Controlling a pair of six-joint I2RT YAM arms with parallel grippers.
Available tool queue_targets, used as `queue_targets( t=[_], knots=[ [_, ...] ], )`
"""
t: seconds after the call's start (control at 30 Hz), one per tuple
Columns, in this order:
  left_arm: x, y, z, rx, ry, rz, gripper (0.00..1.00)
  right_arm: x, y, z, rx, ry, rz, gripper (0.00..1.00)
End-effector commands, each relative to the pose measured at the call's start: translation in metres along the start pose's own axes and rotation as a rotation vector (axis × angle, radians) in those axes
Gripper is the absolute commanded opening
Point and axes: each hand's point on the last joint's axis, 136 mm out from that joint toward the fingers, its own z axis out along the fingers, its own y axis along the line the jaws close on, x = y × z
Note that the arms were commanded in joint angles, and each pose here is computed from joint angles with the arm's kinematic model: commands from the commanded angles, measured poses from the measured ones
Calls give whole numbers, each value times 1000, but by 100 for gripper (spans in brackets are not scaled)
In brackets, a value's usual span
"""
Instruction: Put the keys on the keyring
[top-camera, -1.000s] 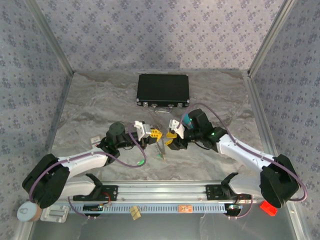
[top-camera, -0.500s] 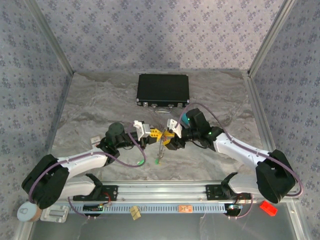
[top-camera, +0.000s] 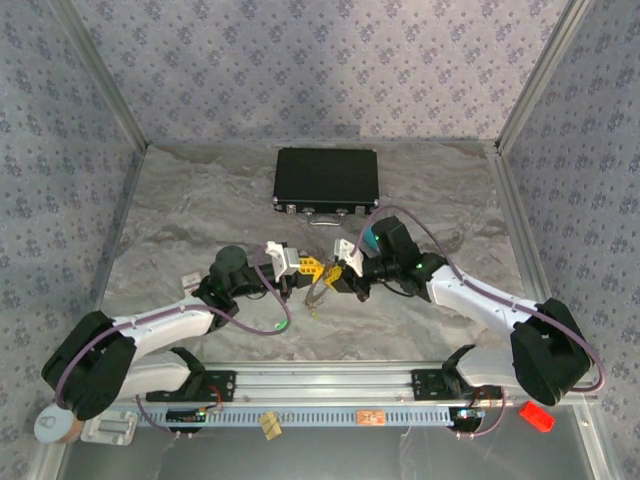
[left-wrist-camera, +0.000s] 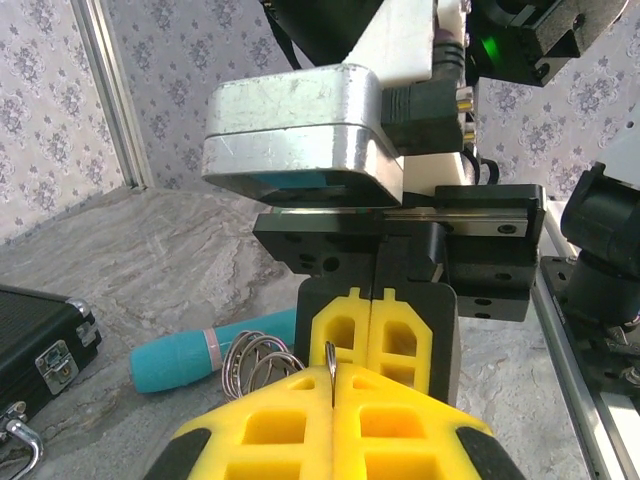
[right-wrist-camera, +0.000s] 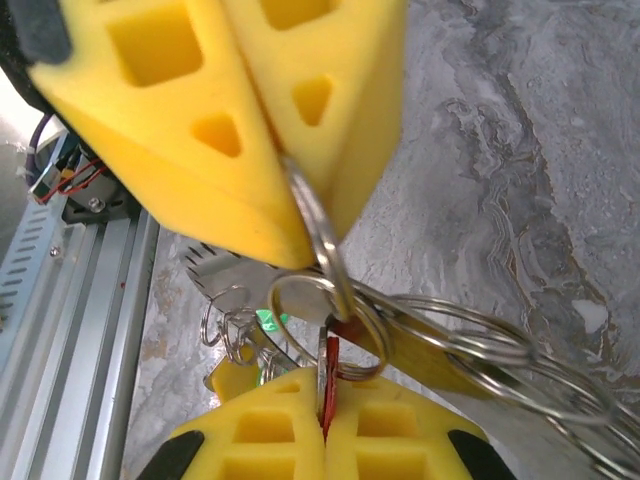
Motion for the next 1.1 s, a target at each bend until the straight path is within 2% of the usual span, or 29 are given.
queue_targets(
  t=[0.0,0.47,0.8,0.9,1.0,1.07],
  knots=[
    [-14,-4,-3,7,-43,58,0,-16,1,-9,-12,-29,-3,0],
    [5,-5,-3,21,50,76,0,-32,11,-21,-25,-49,-26,0],
    [15,-5,-4,22,93,72,0,-40,5,-33,62,-48,-72,0],
    [18,-4,-4,14,104,66,11,-42,7,-35,65,-45,-78,0],
    [17,0,-8,-25,91,55,43,-44,9,-37,73,-37,-88,0],
    [13,5,-15,-90,59,54,59,-46,9,-39,80,-30,-94,0]
  ],
)
